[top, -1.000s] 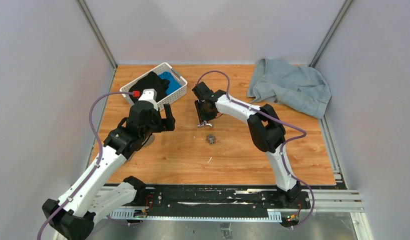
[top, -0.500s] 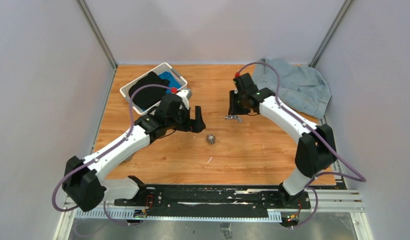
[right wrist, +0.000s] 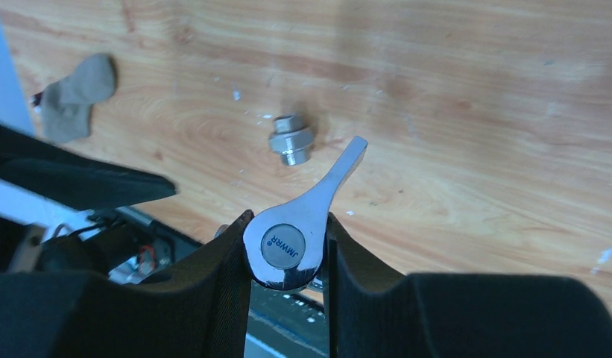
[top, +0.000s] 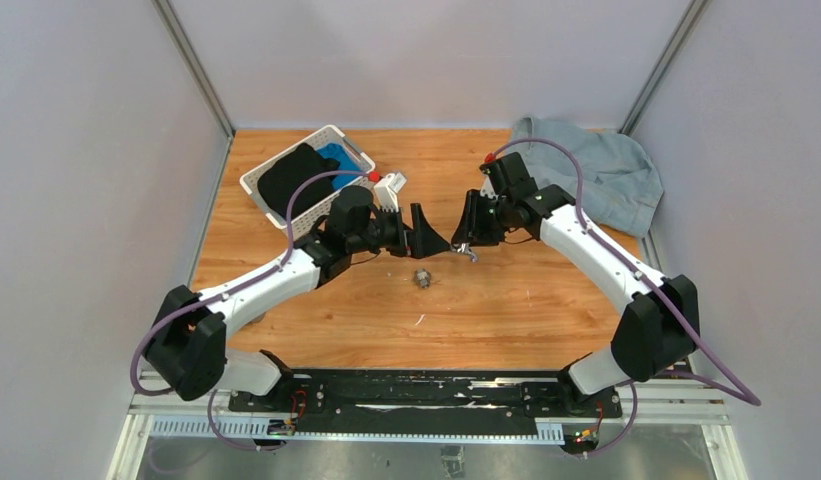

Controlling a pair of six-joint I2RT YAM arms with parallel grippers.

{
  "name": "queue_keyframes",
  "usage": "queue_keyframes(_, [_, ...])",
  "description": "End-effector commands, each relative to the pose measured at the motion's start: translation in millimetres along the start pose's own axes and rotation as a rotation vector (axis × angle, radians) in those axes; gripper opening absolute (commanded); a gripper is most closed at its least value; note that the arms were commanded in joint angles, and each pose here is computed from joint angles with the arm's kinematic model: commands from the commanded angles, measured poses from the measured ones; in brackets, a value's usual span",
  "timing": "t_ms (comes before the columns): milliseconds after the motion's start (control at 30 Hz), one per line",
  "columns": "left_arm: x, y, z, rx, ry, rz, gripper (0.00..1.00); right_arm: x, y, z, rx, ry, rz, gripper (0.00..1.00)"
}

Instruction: Install the water faucets

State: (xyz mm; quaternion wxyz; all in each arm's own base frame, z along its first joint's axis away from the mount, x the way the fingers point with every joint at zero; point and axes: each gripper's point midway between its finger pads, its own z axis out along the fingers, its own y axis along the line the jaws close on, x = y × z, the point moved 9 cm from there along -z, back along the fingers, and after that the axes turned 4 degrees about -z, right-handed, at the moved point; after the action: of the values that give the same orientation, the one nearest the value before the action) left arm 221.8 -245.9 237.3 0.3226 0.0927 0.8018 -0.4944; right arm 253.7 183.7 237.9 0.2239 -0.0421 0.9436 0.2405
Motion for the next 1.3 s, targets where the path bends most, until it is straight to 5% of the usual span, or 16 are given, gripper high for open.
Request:
queue_keyframes(0, [3.2, -7.6, 8.2, 0.117, 0.042, -0.03, 0.91, 4.2, 16.8, -5.5, -0.145, 0.078, 0.059, 0.0])
queue_keyframes(533, [12.9, 0.6, 14.8, 0.116, 0.101, -0.068, 0.6, 6.4, 25.6, 1.9, -0.269, 0.129, 0.102, 0.0])
queue_keyframes(667, [11.9, 0.3, 15.8, 0.113, 0.099, -0.075, 0.41, 6.2, 26.7, 3.0, -0.284, 0.135, 0.104, 0.0])
queue_keyframes(800, [8.4, -2.3, 16.8, 0.118, 0.091, -0.075, 0.02, 6.8, 24.6, 3.1, -0.278, 0.133, 0.104, 0.0])
queue_keyframes(867, [7.1, -4.2, 17.1, 0.127, 0.094, -0.076, 0.0, 8.0, 21.6, 2.8, -0.279, 0.134, 0.102, 0.0])
queue_keyframes(1067, [4.6, -12.5, 11.0, 0.187, 0.094, -0.056, 0.0, 8.2, 15.1, -12.2, -0.459, 0.049, 0.008, 0.59])
queue_keyframes(1267, [2.0, -21.2, -0.3, 0.287, 0.056, -0.089, 0.0, 4.9, -1.5, -33.8, -0.64, -0.091, -0.035, 0.9])
